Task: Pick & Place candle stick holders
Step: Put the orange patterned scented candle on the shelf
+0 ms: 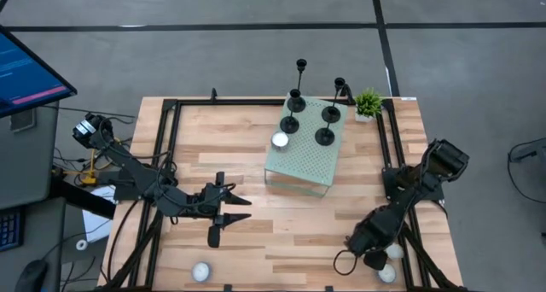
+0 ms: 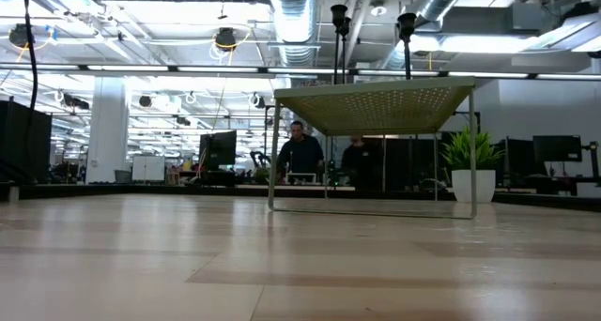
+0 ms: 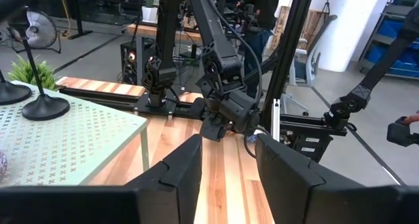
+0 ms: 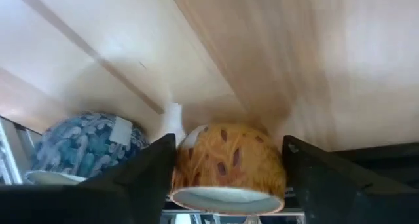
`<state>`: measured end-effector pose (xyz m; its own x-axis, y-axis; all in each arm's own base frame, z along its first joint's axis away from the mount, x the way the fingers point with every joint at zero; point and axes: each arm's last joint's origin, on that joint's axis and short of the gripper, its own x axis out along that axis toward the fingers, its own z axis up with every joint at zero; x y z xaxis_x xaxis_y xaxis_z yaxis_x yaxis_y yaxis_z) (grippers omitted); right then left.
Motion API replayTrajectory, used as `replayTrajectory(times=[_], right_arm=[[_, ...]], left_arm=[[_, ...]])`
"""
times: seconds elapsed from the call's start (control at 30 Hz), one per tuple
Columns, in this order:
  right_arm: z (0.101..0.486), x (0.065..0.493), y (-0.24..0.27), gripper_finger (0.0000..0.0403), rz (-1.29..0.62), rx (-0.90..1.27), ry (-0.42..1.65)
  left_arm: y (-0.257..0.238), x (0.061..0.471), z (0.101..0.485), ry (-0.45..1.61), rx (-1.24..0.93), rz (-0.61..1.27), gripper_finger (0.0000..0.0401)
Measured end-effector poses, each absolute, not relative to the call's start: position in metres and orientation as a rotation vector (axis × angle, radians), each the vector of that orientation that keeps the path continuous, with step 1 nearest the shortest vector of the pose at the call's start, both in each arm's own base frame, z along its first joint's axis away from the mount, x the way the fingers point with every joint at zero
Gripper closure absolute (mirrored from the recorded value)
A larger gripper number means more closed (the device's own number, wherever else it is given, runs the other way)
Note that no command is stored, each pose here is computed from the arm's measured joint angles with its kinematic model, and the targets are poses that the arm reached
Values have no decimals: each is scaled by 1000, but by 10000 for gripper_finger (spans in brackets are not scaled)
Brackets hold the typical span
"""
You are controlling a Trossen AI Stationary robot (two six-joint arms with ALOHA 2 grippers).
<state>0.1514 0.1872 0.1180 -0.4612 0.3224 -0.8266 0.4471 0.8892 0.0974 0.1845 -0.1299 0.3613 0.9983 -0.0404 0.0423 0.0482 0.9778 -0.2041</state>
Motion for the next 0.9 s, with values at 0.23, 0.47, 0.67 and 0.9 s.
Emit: replayTrajectory(times=[0.23,0.47,0.67,0.9], right_arm=[[126,151,186,193,-129,557,2060],[134,150,185,203,-77,563,2061],[131,147,183,120,-110,533,2073],[131,141,186,63,-110,496,2079]], left_arm=[[-130,185,361,-38,-206,-45,268],[-130,185,361,-38,-206,-44,270],[-130,185,361,-38,-203,-45,270],[-130,185,361,-38,-203,-45,271]])
